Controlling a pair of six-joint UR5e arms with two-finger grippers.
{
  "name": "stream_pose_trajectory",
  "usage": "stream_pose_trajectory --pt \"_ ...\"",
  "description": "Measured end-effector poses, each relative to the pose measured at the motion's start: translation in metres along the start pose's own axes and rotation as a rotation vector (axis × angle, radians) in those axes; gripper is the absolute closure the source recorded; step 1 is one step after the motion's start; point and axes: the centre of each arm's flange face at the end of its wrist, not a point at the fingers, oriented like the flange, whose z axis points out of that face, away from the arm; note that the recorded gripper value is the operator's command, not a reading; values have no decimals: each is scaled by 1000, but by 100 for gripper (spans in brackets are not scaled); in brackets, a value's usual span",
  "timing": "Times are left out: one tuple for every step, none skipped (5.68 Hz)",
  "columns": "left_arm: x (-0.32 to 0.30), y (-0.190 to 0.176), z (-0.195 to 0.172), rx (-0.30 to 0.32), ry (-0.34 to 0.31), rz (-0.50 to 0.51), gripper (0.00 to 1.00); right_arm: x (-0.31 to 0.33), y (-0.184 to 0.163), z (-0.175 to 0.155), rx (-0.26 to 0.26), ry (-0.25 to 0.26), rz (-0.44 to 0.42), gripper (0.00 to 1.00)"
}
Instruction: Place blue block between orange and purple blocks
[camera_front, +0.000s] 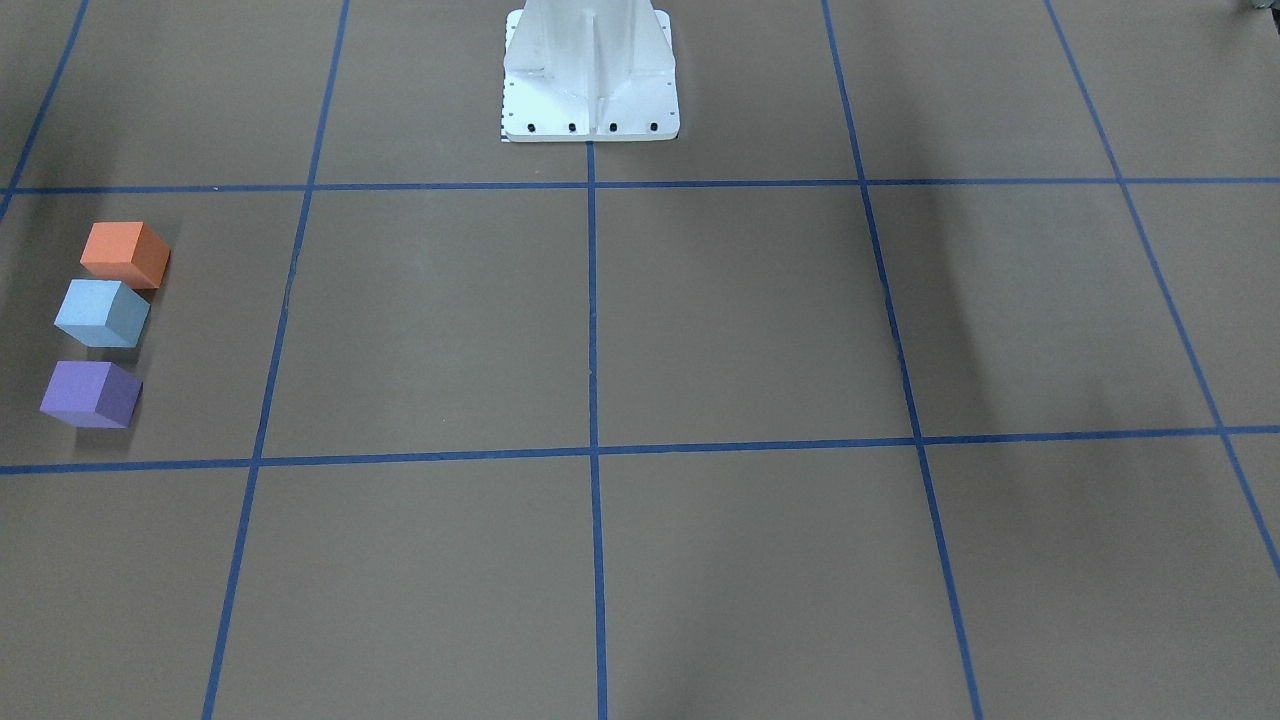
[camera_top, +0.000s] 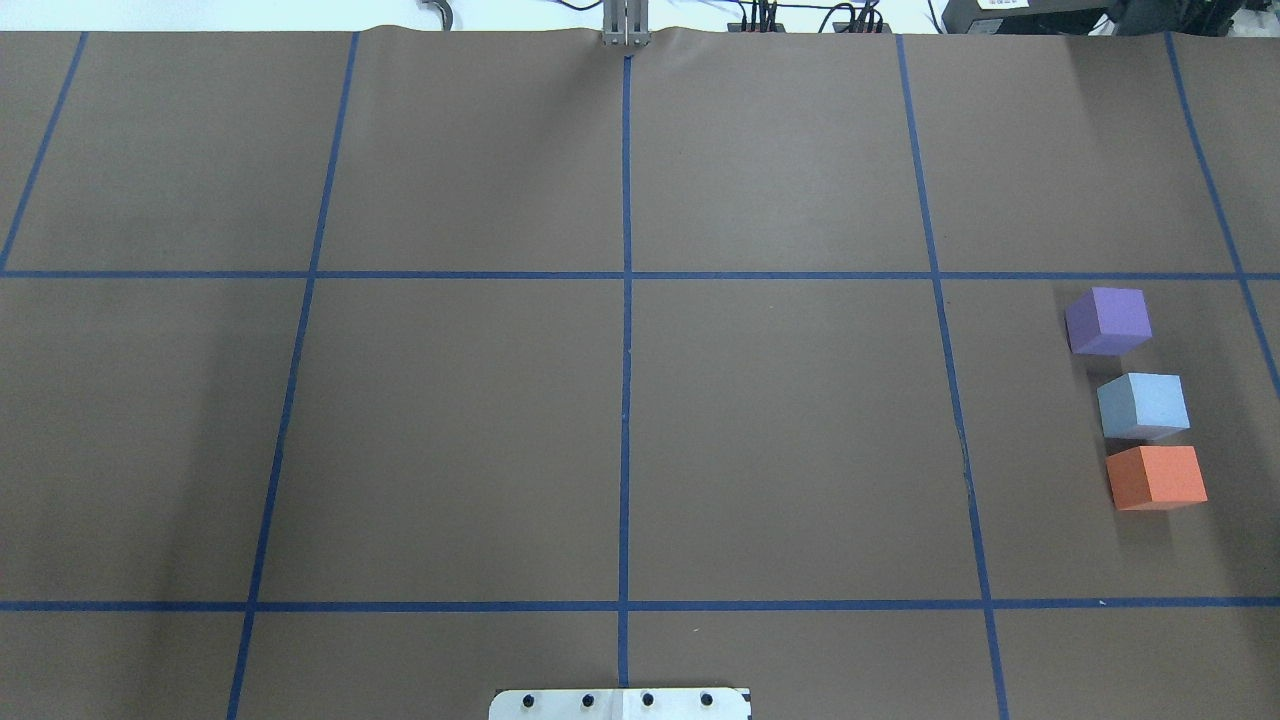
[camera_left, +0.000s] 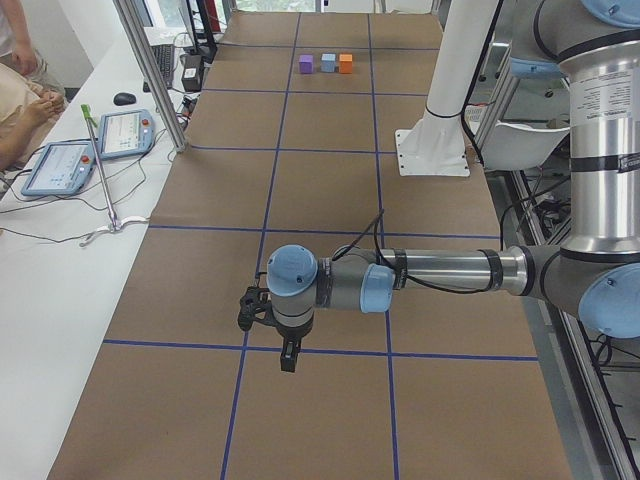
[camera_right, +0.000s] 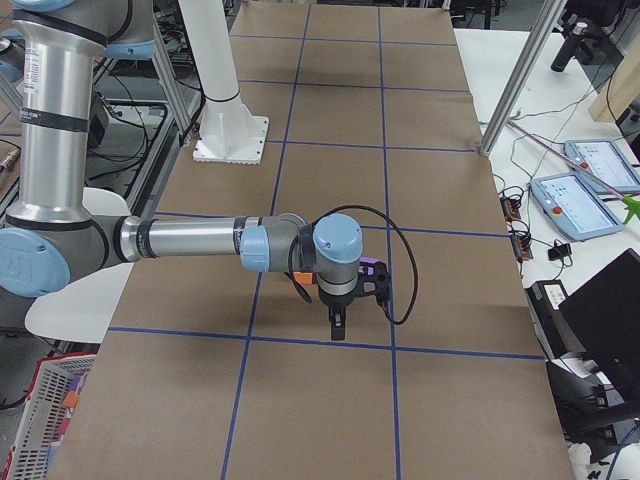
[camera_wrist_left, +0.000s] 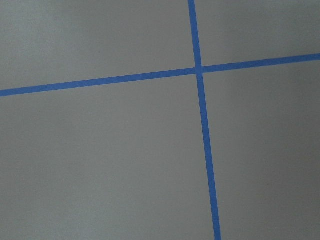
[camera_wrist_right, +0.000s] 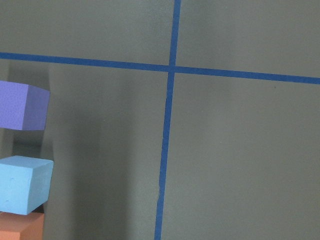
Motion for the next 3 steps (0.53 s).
stream_pose_trajectory --pt "0 0 0 0 0 0 0 0 0 0 0 -1 1 0" --pt "0 0 0 0 0 0 0 0 0 0 1 -2 0 0" --pt "0 0 0 0 0 0 0 -1 0 0 1 -5 0 0"
